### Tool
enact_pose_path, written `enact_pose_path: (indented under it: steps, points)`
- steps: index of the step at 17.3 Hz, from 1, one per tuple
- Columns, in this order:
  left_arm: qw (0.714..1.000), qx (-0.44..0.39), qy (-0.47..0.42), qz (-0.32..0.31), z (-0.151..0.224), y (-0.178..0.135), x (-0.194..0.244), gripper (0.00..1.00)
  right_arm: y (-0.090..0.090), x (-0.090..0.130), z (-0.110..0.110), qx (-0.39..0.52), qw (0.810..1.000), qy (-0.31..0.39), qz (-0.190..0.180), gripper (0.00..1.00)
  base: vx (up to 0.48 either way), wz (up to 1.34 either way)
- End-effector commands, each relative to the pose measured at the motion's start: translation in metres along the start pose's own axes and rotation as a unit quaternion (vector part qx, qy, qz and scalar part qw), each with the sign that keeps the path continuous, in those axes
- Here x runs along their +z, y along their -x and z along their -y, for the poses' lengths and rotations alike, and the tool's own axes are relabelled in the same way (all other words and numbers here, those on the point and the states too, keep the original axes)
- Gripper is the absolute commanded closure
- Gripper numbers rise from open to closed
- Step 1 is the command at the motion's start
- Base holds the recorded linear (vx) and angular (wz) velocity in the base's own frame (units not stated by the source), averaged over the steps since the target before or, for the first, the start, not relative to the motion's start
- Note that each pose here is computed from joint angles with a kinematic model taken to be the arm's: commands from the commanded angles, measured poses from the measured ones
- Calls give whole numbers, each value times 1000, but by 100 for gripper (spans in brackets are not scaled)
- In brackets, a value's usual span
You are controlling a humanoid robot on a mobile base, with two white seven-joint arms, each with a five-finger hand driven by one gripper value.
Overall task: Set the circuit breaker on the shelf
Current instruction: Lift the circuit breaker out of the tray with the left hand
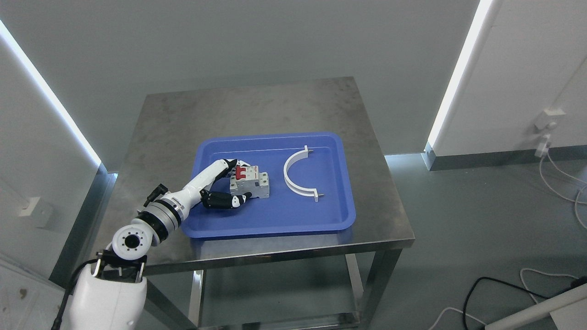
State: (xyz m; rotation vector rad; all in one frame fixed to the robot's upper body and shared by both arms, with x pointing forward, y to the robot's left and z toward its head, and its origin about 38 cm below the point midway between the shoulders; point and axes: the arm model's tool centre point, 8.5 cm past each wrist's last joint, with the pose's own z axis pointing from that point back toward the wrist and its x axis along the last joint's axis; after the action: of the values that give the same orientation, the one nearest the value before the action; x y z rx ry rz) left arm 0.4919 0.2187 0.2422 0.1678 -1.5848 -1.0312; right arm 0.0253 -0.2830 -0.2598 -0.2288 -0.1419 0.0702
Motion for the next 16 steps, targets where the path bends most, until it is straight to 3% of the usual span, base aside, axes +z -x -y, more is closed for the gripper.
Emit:
enact_pose_path:
  steps: [1,4,7,10,12,16]
  points:
    - [999,-9,-30,14,-17,11,6,90,7,-1,10,16,999,7,-31,0,0,0]
    - [989,40,-117,81,-41,-7,9,90,7,-1,10,16,999,7,-31,0,0,0]
    - [963,26,-233,130,-77,-4,38,90,7,-1,10,16,999,7,-31,0,-6,0]
    - [888,68,-427,160,-108,-4,67,89,7,-1,10,16,999,7,-31,0,-55,0]
    - [850,83,-492,170,-117,-5,82,89,7,-1,10,16,999,7,-31,0,-106,0]
    - [863,70,-465,185,-102,4,89,90,7,-1,10,16,999,7,-31,0,-264,38]
